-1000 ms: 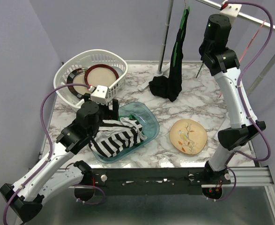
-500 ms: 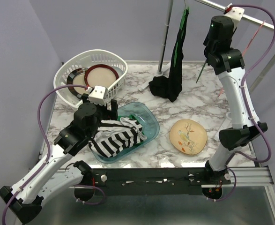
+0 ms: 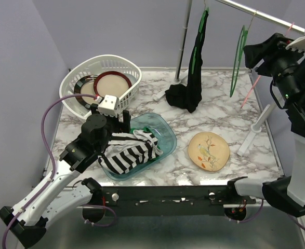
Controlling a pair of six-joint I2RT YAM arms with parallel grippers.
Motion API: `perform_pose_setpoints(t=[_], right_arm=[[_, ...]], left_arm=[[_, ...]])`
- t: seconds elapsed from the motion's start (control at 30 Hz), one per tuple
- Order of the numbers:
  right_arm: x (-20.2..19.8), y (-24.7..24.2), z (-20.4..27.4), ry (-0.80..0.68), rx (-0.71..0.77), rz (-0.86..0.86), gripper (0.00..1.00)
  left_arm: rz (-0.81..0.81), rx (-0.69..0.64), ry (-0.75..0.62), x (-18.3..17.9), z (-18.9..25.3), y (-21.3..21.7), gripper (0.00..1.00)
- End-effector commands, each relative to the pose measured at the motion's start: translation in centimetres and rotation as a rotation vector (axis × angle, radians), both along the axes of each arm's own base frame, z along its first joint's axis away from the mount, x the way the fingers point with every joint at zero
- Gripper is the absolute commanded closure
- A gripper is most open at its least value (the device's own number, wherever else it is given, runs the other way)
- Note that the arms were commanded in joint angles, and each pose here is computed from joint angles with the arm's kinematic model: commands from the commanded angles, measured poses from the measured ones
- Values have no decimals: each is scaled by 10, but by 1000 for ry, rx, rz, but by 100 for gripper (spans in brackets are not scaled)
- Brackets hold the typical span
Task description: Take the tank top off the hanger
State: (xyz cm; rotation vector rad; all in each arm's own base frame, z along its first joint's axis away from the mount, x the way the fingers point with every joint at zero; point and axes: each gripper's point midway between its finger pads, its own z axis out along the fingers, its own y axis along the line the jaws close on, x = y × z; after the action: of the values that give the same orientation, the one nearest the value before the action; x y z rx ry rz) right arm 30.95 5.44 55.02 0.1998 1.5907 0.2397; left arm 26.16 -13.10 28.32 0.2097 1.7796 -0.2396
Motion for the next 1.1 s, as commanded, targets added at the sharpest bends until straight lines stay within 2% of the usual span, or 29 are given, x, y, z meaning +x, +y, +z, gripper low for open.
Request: perform_pose_setpoints(t=[0.0,0.17,0.37,0.5,0.53,0.57,0.7,0.77,0.8,1.07], right_arm=[[14,65,-5,3,92,292,35],[56,76,-8,12,123,233,42],[102,96,-5,-32,118,176,45],[138,86,-11,-76,112,17,50],[145,81,0,-143,117,-28,50],[154,79,-15,-131,97,-74,50],[180,72,-12,-175,88,-169,51],[190,74,-18,-152,67,-188,52],[188,73,-3,-182,77,-182,52],[216,89,-30,-166,74,-160,53]], left_arm=[[-15,-13,-16,-2,7,-1,1],[-16,-18,-17,-3,7,0,1],[-21,-16,-13,-2,5,-2,1],[-17,-12,-12,-2,5,-1,1],[-15,-13,-12,-2,5,-1,1],[-10,-15,-13,-2,5,0,1],[-8,-9,-13,-1,5,1,1],[-6,-7,-11,-1,4,1,1],[-5,-5,-9,0,3,1,1],[-6,-10,-15,-2,5,1,1]])
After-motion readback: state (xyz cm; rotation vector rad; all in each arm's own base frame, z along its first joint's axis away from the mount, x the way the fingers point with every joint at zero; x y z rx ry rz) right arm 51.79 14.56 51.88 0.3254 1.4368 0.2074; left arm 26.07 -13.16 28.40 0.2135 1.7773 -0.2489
